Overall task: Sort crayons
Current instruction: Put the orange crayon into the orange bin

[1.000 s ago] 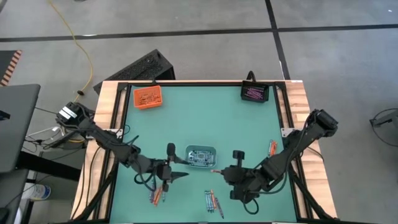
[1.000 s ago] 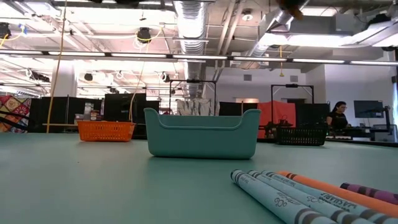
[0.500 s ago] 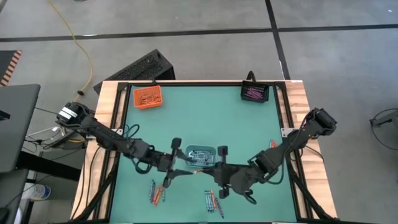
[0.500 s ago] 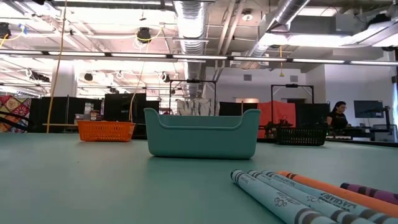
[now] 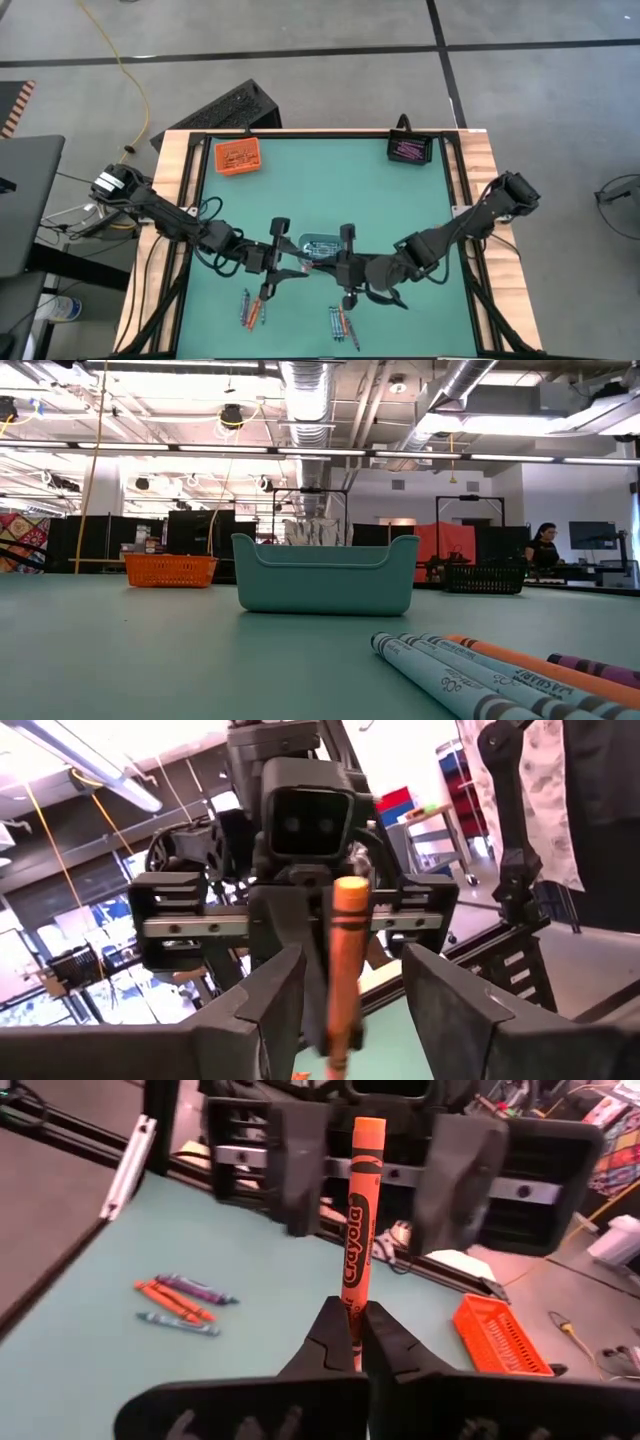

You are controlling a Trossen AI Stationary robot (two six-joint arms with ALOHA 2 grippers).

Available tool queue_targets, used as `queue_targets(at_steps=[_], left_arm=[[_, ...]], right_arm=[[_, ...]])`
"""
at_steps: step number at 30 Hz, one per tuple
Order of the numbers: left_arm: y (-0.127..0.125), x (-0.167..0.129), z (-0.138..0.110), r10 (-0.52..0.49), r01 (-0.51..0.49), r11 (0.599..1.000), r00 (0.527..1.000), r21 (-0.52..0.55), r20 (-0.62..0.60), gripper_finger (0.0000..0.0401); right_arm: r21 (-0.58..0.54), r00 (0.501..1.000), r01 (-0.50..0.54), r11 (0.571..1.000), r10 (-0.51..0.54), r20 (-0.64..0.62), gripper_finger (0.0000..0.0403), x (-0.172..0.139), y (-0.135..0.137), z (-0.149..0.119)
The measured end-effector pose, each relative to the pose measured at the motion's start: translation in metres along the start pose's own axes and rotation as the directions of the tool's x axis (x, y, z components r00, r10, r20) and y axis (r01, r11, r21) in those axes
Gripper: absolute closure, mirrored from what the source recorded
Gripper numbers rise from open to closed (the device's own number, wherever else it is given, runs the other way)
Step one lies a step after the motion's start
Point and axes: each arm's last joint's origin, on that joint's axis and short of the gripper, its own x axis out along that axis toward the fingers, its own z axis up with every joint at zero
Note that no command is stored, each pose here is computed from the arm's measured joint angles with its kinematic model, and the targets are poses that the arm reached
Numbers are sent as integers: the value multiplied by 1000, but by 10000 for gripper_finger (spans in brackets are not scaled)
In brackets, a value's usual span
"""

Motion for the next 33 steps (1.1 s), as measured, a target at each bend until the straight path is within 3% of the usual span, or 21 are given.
queue_targets(at_steps=[8, 17, 22, 27, 33], left_arm=[[1, 0, 0, 9, -9, 1000, 1000, 2, -2, 280], [1, 1, 0, 5, -5, 1000, 1000, 13, 0, 382], [4, 1, -3, -20, 20, 1000, 1000, -14, -3, 390], [11, 2, -9, -25, 24, 999, 999, -29, -31, 394], [24, 0, -15, 7, -5, 1000, 991, 18, -130, 394]], right_arm=[[7, 1000, -14, 1000, 14, 8, 403, 8, -12, -1], [-18, 1000, -12, 1000, 12, 3, 403, 9, -13, -2], [-21, 999, -19, 1000, 19, -31, 395, 9, -13, -6], [-20, 997, 16, 1000, -17, -74, 359, 10, -15, -10], [-5, 971, 110, 994, -109, -212, 269, 9, -17, -25]])
